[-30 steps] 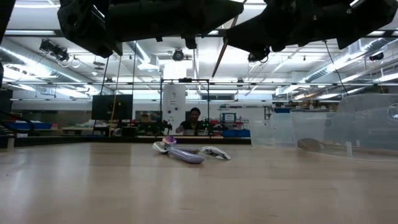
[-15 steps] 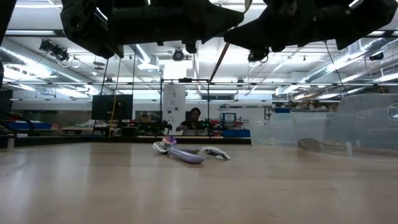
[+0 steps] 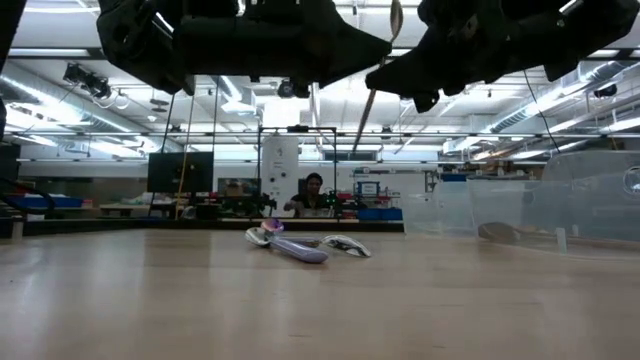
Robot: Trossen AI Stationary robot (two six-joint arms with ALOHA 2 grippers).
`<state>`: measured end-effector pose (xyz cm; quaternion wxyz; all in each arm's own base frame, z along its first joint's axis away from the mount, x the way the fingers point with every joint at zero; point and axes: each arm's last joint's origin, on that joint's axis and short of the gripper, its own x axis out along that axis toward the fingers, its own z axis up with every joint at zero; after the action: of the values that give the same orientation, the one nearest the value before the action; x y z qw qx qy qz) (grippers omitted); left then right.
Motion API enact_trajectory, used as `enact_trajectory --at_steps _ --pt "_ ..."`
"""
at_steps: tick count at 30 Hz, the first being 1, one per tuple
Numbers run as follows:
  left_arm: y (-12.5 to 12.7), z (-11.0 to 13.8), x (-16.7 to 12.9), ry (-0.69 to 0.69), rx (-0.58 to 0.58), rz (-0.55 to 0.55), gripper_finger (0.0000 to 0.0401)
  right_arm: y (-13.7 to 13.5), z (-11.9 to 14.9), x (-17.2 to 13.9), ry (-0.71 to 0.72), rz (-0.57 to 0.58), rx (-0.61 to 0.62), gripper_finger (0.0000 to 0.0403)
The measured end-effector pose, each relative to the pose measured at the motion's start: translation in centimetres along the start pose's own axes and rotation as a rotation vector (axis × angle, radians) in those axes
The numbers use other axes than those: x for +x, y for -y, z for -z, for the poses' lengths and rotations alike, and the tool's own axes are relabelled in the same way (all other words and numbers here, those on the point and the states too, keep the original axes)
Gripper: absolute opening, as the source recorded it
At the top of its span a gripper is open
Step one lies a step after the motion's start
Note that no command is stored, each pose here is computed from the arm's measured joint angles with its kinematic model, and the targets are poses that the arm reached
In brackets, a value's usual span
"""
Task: Sort silverware by color (type)
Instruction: Put the gold spoon into the bottom transparent bin
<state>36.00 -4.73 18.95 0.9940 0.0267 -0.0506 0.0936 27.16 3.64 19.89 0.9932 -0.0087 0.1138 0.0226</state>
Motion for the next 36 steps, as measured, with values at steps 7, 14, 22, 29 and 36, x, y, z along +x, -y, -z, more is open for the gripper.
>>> enact_trajectory --at_steps 7,14,22,29,36 --pt "0.6 0.9 -0.4 -0.126 -0.009 -0.032 0.0192 0.1 -0.2 -1.5 -0.095 0.008 0.04 0.0023" --pt "0.9 1.3 -1.3 -0.298 -0.063 -0.036 0.0201 0.3 -0.2 -2.9 -0.182 0.02 0.073 0.003" --pt "1.1 2.7 -2.1 -0.463 -0.096 -0.049 0.019 1.2 -0.7 -5.2 -0.26 0.039 0.203 0.003" --pt "1.1 3.2 -2.3 -0.516 -0.103 -0.06 0.019 1.4 -1.5 -7.2 -0.453 0.036 0.345 0.0031" --pt "1.1 3.3 -2.4 -0.529 -0.096 -0.061 0.019 1.7 -2.2 -8.8 -0.589 0.009 0.417 0.0031"
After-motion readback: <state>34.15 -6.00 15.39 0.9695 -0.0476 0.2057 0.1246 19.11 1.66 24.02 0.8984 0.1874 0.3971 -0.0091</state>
